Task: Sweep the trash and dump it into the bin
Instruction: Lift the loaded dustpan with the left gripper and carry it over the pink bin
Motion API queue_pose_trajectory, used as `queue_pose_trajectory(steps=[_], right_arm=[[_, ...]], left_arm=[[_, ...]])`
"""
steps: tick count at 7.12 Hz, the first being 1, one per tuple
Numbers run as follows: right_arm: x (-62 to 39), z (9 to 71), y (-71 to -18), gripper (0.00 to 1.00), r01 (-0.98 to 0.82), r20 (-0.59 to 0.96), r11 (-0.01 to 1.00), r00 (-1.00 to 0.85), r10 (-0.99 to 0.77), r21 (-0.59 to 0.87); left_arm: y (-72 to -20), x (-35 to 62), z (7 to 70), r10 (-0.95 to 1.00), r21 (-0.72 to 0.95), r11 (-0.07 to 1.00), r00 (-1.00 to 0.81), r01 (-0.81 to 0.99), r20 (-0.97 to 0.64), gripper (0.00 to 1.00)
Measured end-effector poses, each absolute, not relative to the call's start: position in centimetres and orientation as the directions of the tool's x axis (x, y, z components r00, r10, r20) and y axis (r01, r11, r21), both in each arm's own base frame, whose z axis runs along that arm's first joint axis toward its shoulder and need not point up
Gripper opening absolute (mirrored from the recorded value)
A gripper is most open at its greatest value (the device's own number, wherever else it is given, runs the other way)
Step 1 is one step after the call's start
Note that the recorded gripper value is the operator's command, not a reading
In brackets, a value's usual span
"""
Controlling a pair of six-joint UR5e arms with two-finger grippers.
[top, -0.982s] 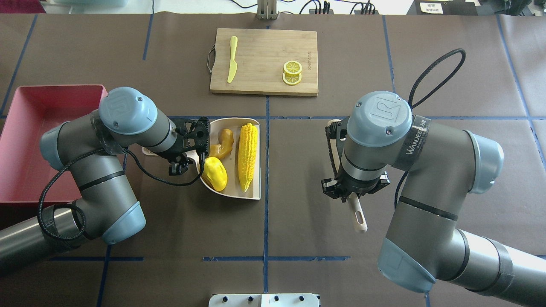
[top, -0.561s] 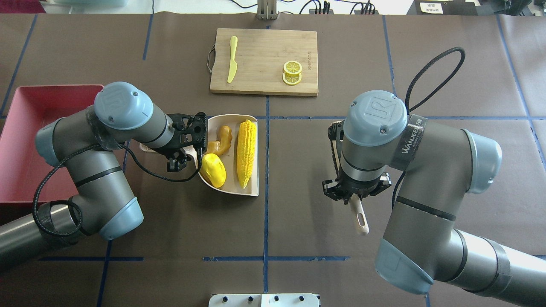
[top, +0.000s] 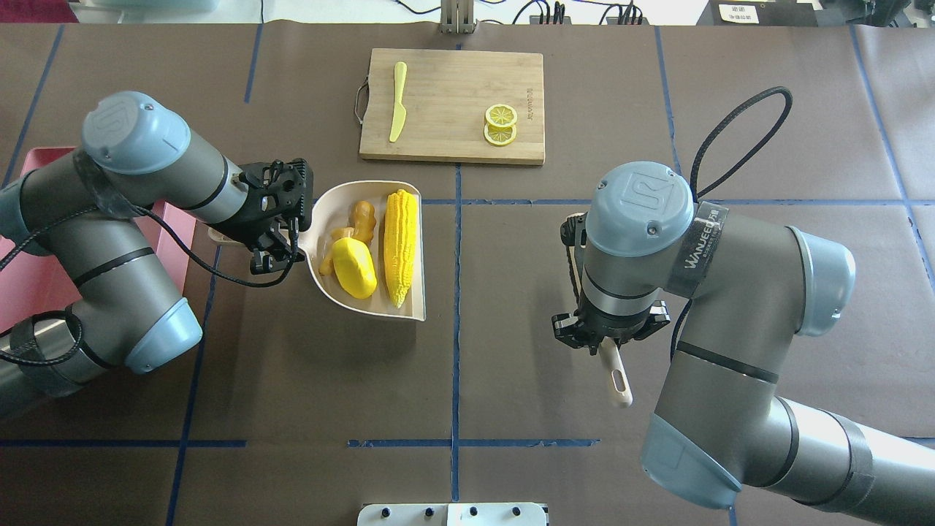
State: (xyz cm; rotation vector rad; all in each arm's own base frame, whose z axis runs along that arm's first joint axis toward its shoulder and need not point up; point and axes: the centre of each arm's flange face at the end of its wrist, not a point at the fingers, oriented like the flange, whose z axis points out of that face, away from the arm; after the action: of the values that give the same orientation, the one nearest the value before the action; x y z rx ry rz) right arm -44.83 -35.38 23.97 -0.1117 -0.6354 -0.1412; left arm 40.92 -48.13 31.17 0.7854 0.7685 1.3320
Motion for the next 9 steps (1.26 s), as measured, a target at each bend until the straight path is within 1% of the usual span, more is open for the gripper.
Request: queue_pose_trajectory(steps=[2,6,9], right_arm=[[-45.0,24.3,-35.4,0.00,0.170,0.597,0.984,0.795,-0.102,-0.059],[-45.1,24.0,-35.7,0.00,0.168,0.625,0.985,0.773,-0.112,-0.030],[-44.7,23.8,-36.2,0.00,0.149,0.632,0.989,0.767,-0.111,-0.007]], left_arm=[[-48.7,39.0,30.3,0.992,0.862,0.109,0.104,-0.496,-0.065,0.00],[-48.9,35.8,30.4,0.978,0.893,0.208,0.106,-0.400,-0.181,0.00],[-49.5,32.2,30.4,0.979,0.930,0.199,0.096,-0.308,-0.178,0.00]])
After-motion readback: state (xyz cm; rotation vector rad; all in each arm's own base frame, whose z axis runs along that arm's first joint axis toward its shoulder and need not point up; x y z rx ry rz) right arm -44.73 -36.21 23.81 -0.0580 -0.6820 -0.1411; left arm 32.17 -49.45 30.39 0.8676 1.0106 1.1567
